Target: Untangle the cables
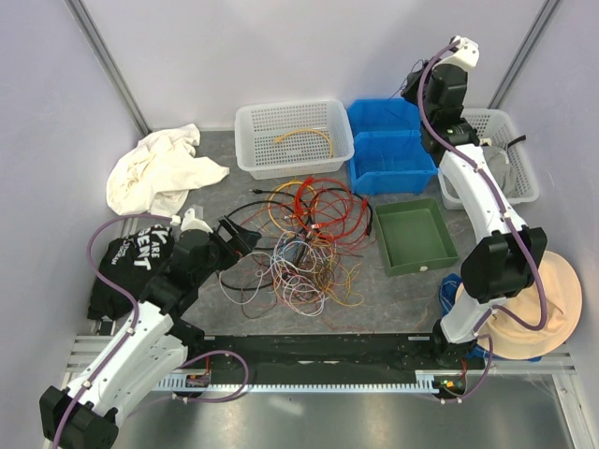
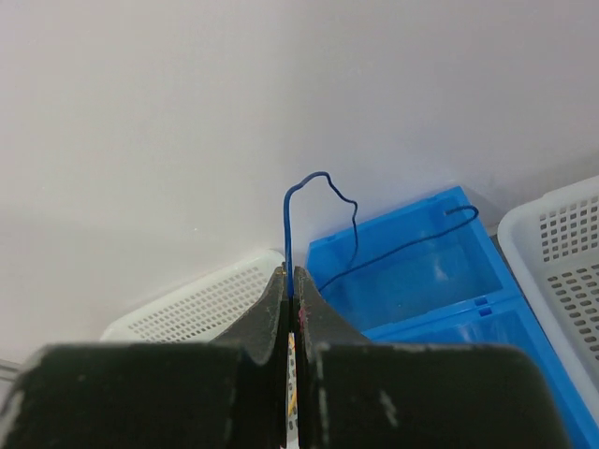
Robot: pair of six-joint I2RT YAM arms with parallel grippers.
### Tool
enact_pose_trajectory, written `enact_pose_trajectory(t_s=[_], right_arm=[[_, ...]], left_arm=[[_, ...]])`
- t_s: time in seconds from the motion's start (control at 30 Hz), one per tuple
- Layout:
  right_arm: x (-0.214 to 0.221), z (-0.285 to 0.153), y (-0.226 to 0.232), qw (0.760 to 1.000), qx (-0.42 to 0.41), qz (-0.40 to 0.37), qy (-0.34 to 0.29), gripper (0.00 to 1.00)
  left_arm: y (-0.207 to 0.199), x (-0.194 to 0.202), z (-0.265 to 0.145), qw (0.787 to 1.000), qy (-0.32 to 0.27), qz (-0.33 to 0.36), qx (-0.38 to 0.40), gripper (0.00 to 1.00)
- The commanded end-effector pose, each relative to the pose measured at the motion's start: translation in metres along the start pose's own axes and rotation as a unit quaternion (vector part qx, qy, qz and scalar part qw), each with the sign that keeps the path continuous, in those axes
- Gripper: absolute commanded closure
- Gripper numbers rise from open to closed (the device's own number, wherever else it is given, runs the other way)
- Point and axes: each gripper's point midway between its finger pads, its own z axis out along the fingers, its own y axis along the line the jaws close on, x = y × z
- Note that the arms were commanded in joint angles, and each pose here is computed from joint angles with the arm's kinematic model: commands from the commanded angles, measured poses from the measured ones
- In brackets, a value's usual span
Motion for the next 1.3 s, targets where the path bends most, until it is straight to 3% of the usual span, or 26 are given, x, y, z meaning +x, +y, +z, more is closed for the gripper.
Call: enact_pose_trajectory(t_s=[0.0, 0.4, 0.63, 1.0, 1.27], right_arm=[[-0.001, 0.004, 0.000, 1.000, 0.000, -0.007, -0.007, 1.00], [0.104, -0.002, -0.040, 0.998, 0.006, 0.016, 0.063, 1.00], [0.114, -0.034, -0.038, 0.997, -0.002, 0.022, 0.070, 1.00], [0.165, -0.070, -0.070, 0.991, 0.040, 0.043, 0.120, 1.00], [0.146, -0.105, -0.060, 0.994, 0.019, 0.059, 0.087, 1.00]], left_arm=[[-0.008, -0.006, 0.000, 1.000, -0.013, -0.007, 0.014, 0.01], [0.001, 0.003, 0.003, 1.000, -0.002, -0.014, 0.006, 0.00], [-0.001, 0.006, 0.004, 1.000, 0.004, -0.016, 0.013, 0.00], [-0.002, 0.006, 0.003, 1.000, 0.002, -0.021, 0.017, 0.00], [0.001, 0.008, 0.007, 1.000, 0.008, -0.018, 0.009, 0.00]])
